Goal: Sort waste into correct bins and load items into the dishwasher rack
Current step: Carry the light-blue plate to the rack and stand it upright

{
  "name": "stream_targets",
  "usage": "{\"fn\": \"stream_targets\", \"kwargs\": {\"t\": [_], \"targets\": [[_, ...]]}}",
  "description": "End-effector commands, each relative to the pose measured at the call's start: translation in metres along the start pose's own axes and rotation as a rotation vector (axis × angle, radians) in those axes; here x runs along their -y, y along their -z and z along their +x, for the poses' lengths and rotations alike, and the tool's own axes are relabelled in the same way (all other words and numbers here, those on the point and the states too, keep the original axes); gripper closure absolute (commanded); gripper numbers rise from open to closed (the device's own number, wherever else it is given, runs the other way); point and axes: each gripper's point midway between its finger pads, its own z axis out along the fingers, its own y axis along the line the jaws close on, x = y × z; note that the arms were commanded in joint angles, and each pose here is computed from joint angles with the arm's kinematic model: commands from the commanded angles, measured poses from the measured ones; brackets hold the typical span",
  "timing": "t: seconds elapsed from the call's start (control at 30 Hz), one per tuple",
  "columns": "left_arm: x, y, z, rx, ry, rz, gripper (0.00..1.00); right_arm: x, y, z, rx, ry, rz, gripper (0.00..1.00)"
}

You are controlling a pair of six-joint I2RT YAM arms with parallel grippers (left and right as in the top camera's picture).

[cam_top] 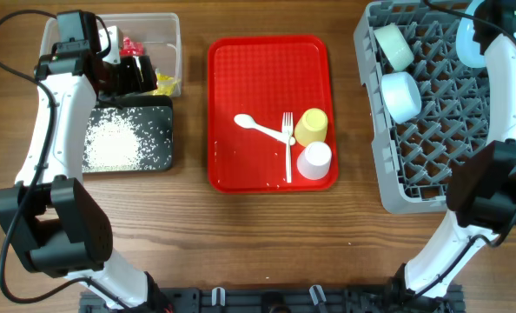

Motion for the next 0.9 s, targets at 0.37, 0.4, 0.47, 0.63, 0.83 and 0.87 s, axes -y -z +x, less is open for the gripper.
{"fn": "stream_targets", "kwargs": {"t": [0.37, 0.4, 0.47, 0.63, 0.83, 0.87], "targets": [[-0.001, 0.006, -0.005, 0.020, 0.005, -0.005, 0.00, -0.024, -0.007, 0.007, -0.066, 0.061, 0.075, 0.96], [-0.001, 0.006, -0.005, 0.021, 0.005, -0.005, 0.00, -0.022, -0.007, 0.004, -0.056, 0.050, 0.082, 0.96], [-0.001, 0.006, -0.005, 0.021, 0.005, -0.005, 0.00, -0.018, -0.007, -0.003, -0.031, 0.061, 0.096, 0.96], [-0.001, 0.006, -0.005, 0.021, 0.005, -0.005, 0.00, -0.015, -0.007, -0.012, 0.002, 0.088, 0.103, 0.96], [-0.001, 0.006, -0.005, 0.021, 0.005, -0.005, 0.00, -0.034, -0.006, -0.010, 0.003, 0.124, 0.035, 0.96], [-0.001, 0.006, -0.005, 0.021, 0.005, -0.005, 0.00, -0.036, -0.006, -0.010, 0.002, 0.121, 0.032, 0.96]]}}
